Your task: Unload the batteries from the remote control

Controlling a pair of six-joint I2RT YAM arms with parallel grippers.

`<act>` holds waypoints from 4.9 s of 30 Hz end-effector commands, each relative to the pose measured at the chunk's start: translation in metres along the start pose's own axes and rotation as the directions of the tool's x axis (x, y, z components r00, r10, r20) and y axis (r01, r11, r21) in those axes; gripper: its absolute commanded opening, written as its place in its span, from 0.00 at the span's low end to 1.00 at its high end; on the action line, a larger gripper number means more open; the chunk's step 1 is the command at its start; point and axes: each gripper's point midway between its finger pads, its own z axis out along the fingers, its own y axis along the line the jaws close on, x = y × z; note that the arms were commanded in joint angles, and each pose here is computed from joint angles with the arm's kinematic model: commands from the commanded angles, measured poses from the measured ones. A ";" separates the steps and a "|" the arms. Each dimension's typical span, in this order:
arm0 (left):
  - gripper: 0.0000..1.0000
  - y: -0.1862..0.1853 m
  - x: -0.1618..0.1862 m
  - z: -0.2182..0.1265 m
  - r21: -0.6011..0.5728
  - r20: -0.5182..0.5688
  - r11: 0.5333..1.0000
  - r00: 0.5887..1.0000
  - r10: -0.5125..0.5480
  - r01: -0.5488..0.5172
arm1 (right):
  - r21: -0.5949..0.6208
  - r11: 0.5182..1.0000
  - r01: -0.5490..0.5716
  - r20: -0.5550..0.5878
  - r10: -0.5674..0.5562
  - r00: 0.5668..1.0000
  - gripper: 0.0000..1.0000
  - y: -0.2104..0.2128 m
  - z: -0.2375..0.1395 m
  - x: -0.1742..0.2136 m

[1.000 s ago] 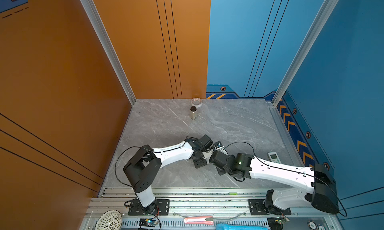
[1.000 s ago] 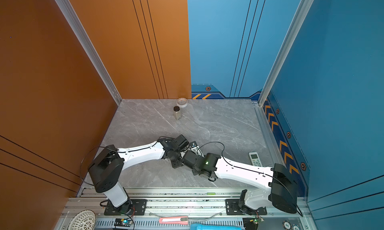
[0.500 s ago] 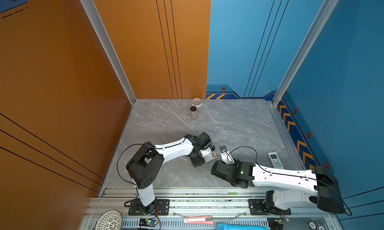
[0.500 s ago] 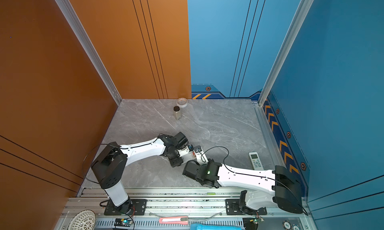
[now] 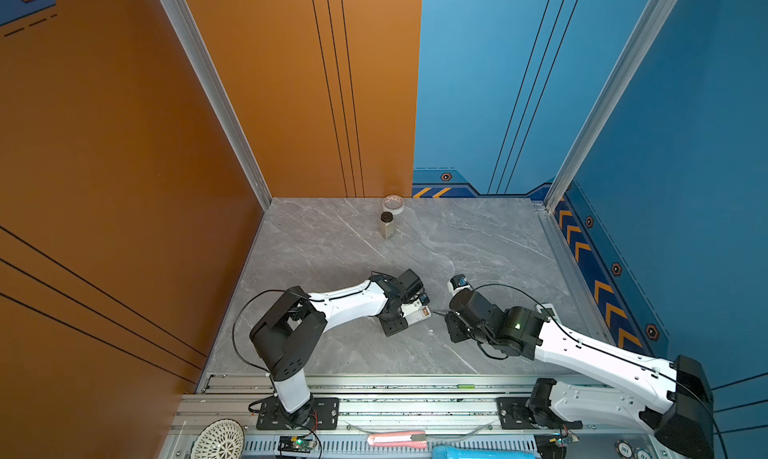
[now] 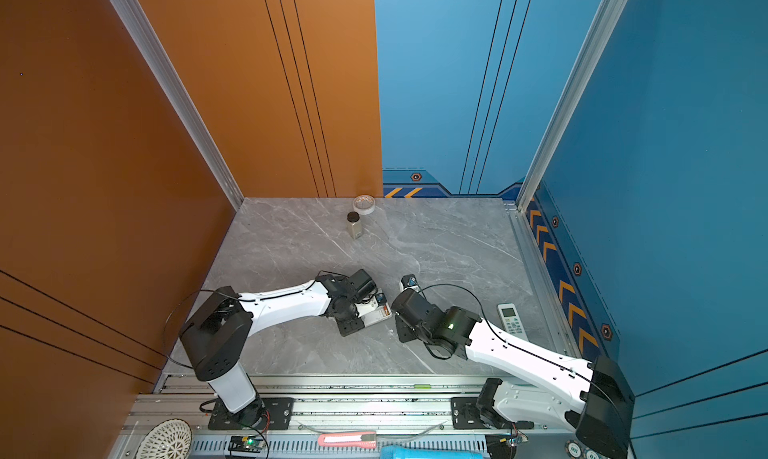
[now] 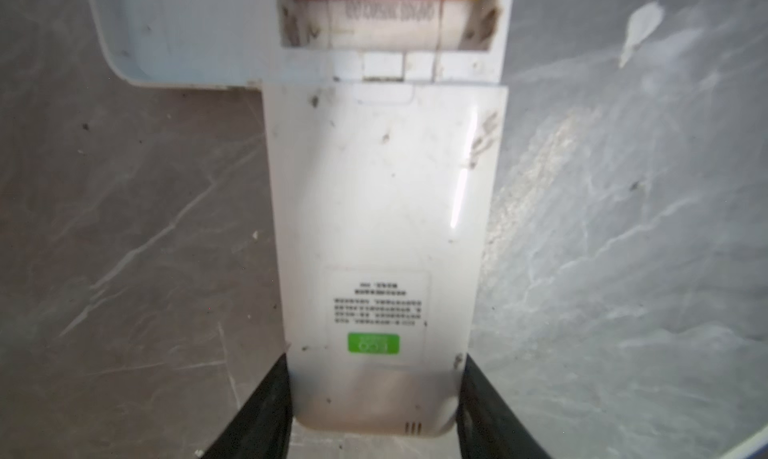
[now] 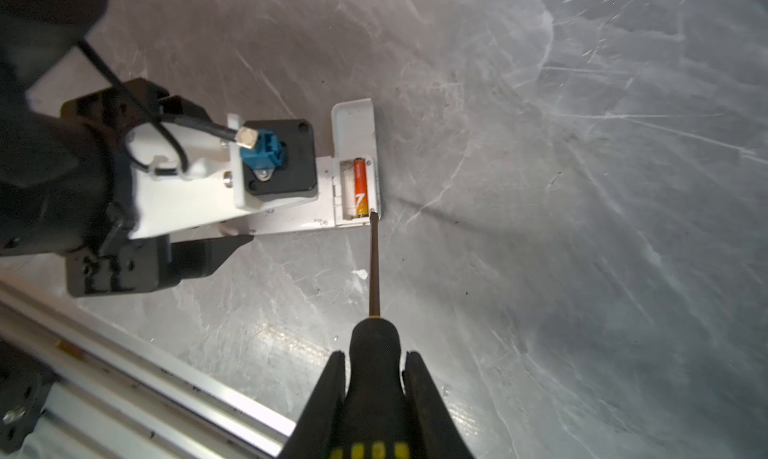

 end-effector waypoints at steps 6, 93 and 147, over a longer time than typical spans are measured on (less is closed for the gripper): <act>0.36 0.000 0.003 -0.005 -0.045 0.005 0.999 1.000 0.019 -0.019 | -0.082 0.994 0.076 -0.070 -0.082 0.994 0.00 0.020 -0.010 -0.009; 0.33 0.010 0.004 -0.012 -0.116 0.022 0.993 0.999 0.039 -0.037 | -0.018 0.993 0.119 -0.247 -0.119 0.962 0.00 0.001 0.028 0.019; 0.98 -0.021 -0.018 -0.019 -0.018 0.134 0.994 0.986 -0.103 0.106 | 0.079 0.894 -0.441 0.352 0.389 0.851 0.00 -0.101 0.025 -0.066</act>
